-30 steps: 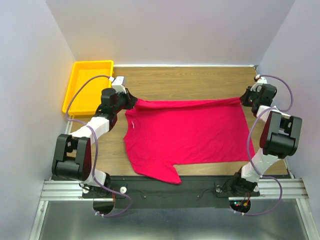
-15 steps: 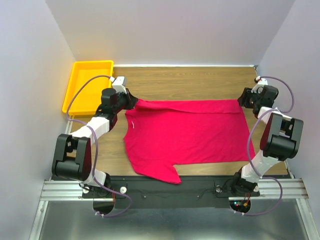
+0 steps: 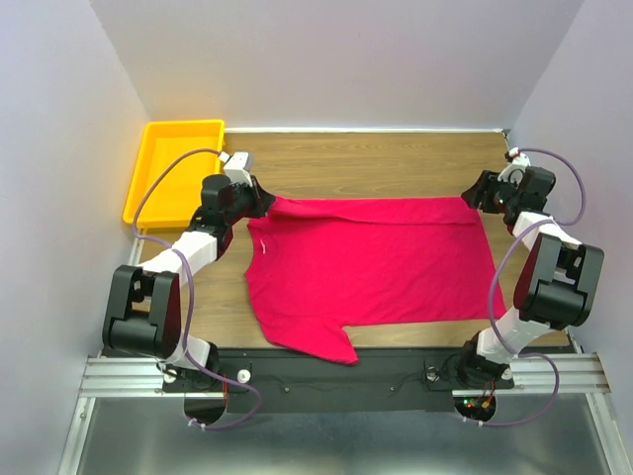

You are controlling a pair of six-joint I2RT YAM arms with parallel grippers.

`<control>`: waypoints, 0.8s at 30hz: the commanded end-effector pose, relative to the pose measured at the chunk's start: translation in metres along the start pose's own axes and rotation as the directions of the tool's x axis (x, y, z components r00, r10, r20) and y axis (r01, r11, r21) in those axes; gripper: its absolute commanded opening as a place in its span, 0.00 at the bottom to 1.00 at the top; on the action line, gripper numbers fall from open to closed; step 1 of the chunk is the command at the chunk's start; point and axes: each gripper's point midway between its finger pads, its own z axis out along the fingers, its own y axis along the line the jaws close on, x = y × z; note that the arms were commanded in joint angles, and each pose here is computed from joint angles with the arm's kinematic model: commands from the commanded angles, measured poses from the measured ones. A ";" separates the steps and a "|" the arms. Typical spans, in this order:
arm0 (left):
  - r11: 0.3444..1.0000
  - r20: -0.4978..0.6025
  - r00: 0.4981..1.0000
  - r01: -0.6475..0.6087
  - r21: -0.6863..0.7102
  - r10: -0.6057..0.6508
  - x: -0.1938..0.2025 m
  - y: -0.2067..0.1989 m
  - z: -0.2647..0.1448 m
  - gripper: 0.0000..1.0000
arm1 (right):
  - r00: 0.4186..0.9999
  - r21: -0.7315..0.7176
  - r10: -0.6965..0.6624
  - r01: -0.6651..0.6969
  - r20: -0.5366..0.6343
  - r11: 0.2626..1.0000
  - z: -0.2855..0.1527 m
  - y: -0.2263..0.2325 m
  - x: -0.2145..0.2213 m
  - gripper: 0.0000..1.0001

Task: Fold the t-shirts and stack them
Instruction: Fold the tshirt

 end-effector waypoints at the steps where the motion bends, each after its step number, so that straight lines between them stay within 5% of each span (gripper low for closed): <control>1: 0.998 0.052 0.998 -0.050 0.045 0.048 -0.016 -0.017 -0.011 0.00 | 1.000 -0.036 0.003 -0.002 0.027 0.999 -0.009 0.011 -0.013 0.62; 24: 0.996 -0.025 0.996 -0.089 -0.016 0.089 0.007 -0.023 -0.013 0.00 | 1.000 -0.017 0.026 -0.026 -0.009 1.000 -0.005 -0.003 0.000 0.65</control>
